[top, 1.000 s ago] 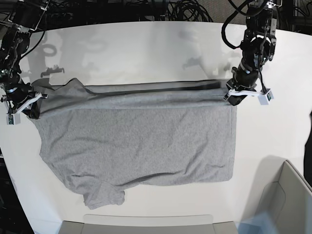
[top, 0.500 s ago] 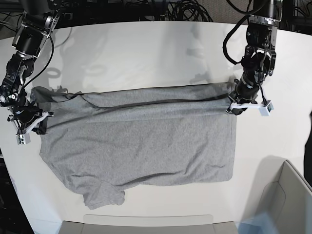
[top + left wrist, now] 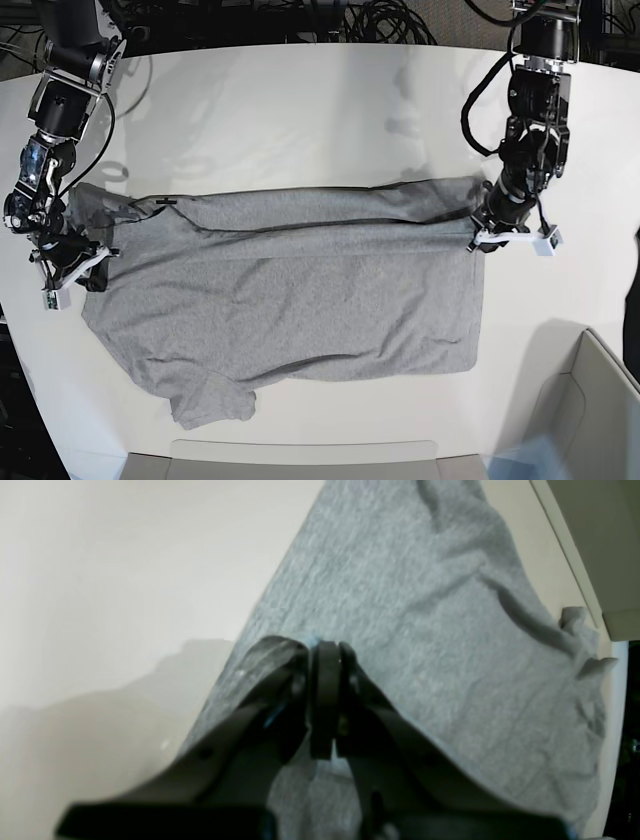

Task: Fold the T-shirt properly
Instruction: 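Lift the collar edge with both grippers and pull it toward the hem, then lower the folded edge and drag the shirt back with both grippers, then reach the right gripper to the sleeve and hem corner nearest it, then move the left gripper to the hem corner and grasp both corners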

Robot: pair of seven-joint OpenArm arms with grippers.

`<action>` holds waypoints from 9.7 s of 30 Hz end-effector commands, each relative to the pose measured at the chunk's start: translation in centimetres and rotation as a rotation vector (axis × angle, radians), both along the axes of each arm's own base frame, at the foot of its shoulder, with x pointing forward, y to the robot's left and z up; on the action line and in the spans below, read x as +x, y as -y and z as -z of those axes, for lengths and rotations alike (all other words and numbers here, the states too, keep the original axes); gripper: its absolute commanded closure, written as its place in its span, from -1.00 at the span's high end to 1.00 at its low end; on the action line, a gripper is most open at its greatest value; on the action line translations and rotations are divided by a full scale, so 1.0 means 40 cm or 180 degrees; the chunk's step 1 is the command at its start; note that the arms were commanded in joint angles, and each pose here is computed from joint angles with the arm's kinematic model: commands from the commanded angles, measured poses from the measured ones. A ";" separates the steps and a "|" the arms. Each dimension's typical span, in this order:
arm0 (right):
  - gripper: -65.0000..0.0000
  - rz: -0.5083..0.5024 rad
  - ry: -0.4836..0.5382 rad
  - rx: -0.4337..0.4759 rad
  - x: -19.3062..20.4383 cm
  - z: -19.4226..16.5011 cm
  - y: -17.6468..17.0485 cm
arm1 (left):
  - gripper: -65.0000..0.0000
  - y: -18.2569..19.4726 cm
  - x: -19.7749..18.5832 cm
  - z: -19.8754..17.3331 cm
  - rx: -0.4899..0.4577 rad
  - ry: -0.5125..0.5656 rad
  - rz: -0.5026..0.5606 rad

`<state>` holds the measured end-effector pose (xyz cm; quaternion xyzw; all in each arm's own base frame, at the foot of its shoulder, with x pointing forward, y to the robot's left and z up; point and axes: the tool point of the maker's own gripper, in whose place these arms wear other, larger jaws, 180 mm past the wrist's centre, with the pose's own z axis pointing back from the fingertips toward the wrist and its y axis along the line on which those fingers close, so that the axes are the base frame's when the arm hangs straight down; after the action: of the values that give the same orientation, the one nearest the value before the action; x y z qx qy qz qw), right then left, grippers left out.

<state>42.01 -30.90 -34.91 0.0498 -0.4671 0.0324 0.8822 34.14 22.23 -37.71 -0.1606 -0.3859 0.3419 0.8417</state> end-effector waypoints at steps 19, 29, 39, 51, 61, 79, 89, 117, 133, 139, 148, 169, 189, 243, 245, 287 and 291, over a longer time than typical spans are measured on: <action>-0.50 0.0287 0.0179 -0.0172 0.084 -0.089 0.079 | -0.81 -0.017 0.057 -0.045 0.0049 0.0217 0.0049; -0.10 0.0416 0.0452 -0.0343 0.055 -0.170 0.134 | -0.37 0.017 0.048 -0.117 0.0072 0.0459 0.0175; -0.10 0.0407 0.0193 -0.0504 -0.066 -0.076 0.145 | -0.37 -0.019 -0.084 0.001 0.0383 -0.0012 0.0218; -0.10 0.0495 0.0072 -0.0354 -0.109 -0.015 0.132 | -0.36 -0.009 -0.107 0.072 0.0318 -0.0456 0.0392; -0.10 0.0311 0.0053 -0.0266 -0.109 0.005 0.085 | -0.37 0.093 -0.108 0.146 0.0268 -0.0738 0.0783; -0.28 0.0393 -0.0330 -0.0225 -0.176 0.097 0.133 | -1.00 0.097 -0.141 0.155 0.0228 -0.0797 0.0781; -0.98 0.0417 -0.0931 -0.0457 -0.251 0.122 0.199 | -1.00 0.043 -0.186 0.115 0.0253 -0.0747 0.0670; -1.00 0.0028 -0.1418 -0.0509 -0.700 0.215 0.004 | -1.00 -0.122 -0.574 0.161 0.0711 -0.1677 0.0737; -0.97 0.0471 -0.1256 -0.0619 -0.728 0.155 0.045 | -1.00 -0.226 -0.583 0.115 0.1317 -0.1540 0.0889; -0.50 0.0424 -0.0769 -0.0872 -0.621 0.042 0.043 | -0.51 -0.164 -0.518 0.053 0.1260 -0.1194 0.1022; -0.28 0.0202 0.0157 -0.1244 -0.429 -0.179 -0.020 | -0.38 -0.088 -0.421 -0.023 0.1121 -0.0706 0.1041; -0.28 -0.0673 -0.0321 -0.1216 0.010 -0.056 -0.146 | -0.38 -0.041 -0.250 -0.110 0.0384 -0.0100 0.0650; -0.28 -0.0586 -0.1220 -0.1806 -0.239 0.058 -0.040 | -0.38 -0.075 -0.232 -0.069 0.0420 -0.0212 0.0574; -0.06 -0.0890 -0.0615 -0.0276 0.174 0.155 -0.300 | -0.38 -0.023 -0.183 -0.085 0.0111 -0.0326 0.0771; -0.06 -0.0936 -0.0654 -0.0239 0.166 0.165 -0.318 | -0.38 -0.022 -0.183 -0.084 0.0110 -0.0329 0.0775; -0.06 -0.1436 -0.0859 -0.0298 0.133 0.145 -0.353 | -0.14 -0.204 0.087 0.051 0.1400 -0.0075 0.2308; -0.06 -0.1438 -0.0862 -0.0302 0.133 0.146 -0.353 | -0.14 -0.185 0.087 0.087 0.1367 -0.0175 0.2355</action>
<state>46.83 -16.25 -41.56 0.1259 -0.3249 0.2296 0.9088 36.55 29.01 -42.43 -0.1103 -0.3324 -0.0606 0.9347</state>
